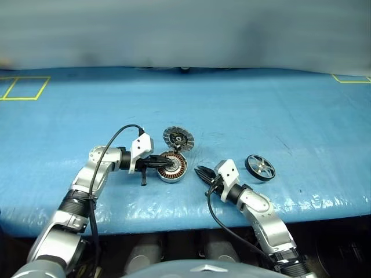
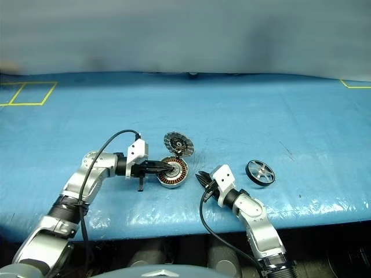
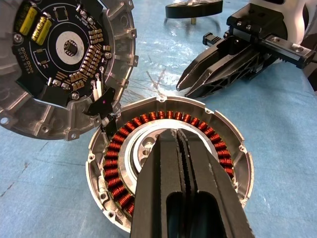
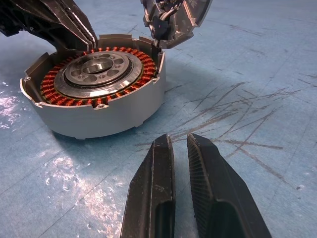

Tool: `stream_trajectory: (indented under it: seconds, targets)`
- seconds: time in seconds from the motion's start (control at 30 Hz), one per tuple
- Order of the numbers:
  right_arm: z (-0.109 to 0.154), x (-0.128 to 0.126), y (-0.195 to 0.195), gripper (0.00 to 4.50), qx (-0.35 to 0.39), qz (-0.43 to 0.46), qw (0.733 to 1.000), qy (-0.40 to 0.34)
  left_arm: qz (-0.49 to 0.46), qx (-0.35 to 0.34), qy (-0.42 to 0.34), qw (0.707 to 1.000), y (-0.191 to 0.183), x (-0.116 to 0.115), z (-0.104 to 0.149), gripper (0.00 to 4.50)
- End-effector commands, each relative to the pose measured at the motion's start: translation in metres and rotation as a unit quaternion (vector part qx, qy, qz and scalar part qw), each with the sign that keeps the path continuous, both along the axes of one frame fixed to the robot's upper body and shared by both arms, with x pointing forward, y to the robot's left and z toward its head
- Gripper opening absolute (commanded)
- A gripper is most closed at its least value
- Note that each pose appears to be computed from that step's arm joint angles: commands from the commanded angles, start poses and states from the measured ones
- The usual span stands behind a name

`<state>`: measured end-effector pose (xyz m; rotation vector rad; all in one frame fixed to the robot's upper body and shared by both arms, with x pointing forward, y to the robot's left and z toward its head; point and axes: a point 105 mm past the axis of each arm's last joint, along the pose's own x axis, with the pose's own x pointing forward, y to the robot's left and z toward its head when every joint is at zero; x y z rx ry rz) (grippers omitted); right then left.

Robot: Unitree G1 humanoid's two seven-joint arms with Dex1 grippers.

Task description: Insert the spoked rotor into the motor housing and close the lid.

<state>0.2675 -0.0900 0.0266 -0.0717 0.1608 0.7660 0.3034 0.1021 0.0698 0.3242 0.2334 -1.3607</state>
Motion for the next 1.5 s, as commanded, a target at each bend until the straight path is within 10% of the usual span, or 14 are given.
stream_trajectory:
  seconds: [0.03,1.5]
  targets:
    - [0.011,0.003,0.002,0.57,0.011,0.005,1.000,-0.026,-0.008,0.006,-0.016,1.000,-0.006,0.003,0.003,0.05]
    - [0.034,-0.005,0.020,0.57,0.052,0.073,0.994,-0.069,0.025,-0.006,-0.018,1.000,-0.001,0.009,0.008,0.05]
